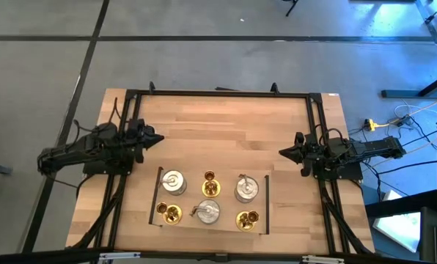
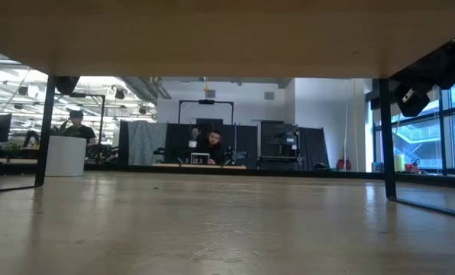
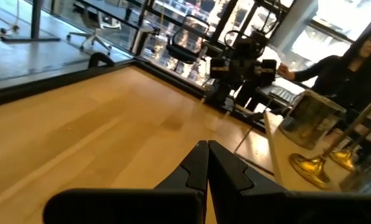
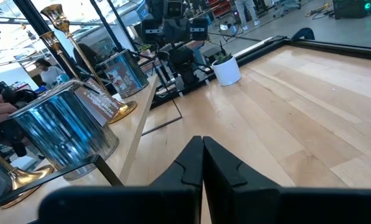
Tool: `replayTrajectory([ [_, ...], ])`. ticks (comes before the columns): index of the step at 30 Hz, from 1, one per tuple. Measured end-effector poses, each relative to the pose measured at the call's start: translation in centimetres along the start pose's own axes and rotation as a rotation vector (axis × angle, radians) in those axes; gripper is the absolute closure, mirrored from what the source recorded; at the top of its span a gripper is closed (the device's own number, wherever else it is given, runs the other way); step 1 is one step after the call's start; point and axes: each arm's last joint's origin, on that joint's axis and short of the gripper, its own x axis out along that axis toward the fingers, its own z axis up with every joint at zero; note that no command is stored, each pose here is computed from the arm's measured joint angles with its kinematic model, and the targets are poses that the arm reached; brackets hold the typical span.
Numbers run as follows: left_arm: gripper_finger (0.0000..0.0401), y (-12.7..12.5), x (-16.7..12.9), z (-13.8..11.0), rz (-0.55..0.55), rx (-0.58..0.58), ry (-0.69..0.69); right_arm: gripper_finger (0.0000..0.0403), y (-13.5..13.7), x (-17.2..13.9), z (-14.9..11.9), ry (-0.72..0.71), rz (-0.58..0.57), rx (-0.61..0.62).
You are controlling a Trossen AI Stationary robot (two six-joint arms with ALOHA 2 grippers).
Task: Pick & Place candle stick holders
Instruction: Return to Home Position
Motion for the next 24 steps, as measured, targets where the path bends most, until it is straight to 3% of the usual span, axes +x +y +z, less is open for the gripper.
replayTrajectory([
  [5,0.0399,-0.1,0.1,-0.3,0.035,0.024,-0.002,0.0396,0.0,0.0,0.0,0.0,0.0,0.0],
  [10,0.0399,0.7,1.0,-2.4,0.038,-0.009,0.049,0.0396,0.0,0.0,0.0,0.0,0.0,0.0],
  [24,0.0399,1.0,1.5,-3.4,0.026,-0.03,0.039,0.0396,0.0,0.0,0.0,0.0,0.0,0.0],
])
